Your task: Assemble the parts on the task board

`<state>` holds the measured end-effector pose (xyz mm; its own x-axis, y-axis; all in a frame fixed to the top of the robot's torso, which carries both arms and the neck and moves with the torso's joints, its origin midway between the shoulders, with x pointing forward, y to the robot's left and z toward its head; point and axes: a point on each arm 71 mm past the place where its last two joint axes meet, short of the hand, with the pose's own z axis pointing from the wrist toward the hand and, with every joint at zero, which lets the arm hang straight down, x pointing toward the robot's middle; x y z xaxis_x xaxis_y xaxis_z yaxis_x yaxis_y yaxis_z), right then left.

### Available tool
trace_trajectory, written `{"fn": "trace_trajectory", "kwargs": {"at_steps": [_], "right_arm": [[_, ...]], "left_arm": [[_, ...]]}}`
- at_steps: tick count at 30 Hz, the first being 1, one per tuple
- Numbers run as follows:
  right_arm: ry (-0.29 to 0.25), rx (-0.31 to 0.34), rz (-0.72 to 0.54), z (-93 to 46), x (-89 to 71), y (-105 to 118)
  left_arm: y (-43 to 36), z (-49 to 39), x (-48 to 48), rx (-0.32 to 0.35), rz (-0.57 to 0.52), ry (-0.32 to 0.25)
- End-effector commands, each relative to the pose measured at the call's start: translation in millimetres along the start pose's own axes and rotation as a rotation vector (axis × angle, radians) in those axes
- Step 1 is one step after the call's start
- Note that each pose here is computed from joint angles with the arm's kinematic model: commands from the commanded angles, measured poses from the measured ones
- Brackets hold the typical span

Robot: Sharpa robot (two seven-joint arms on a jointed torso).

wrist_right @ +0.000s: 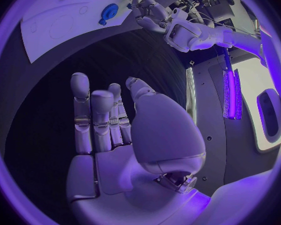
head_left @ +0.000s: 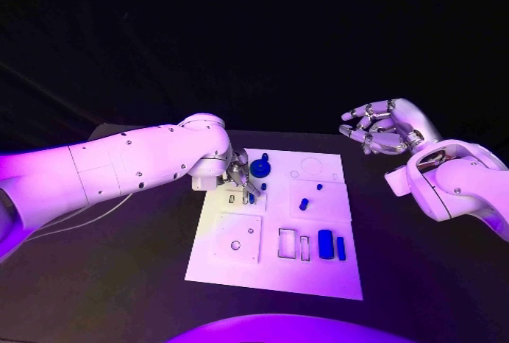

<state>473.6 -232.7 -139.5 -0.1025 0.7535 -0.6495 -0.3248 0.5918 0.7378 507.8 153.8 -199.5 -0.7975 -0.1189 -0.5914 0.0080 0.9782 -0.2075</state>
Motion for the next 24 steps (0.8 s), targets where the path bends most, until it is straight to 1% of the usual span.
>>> {"fn": "trace_trajectory", "kwargs": {"at_steps": [1,24], "right_arm": [[0.001,-0.002,-0.003,0.2,0.8,-0.3],[0.007,0.016,-0.008,1.0,2.5,-3.2]], "left_arm": [[2.2,-0.1,1.5,-0.05,0.012,0.016],[-0.7,0.3,4.8,-0.033,0.002,0.064]]}}
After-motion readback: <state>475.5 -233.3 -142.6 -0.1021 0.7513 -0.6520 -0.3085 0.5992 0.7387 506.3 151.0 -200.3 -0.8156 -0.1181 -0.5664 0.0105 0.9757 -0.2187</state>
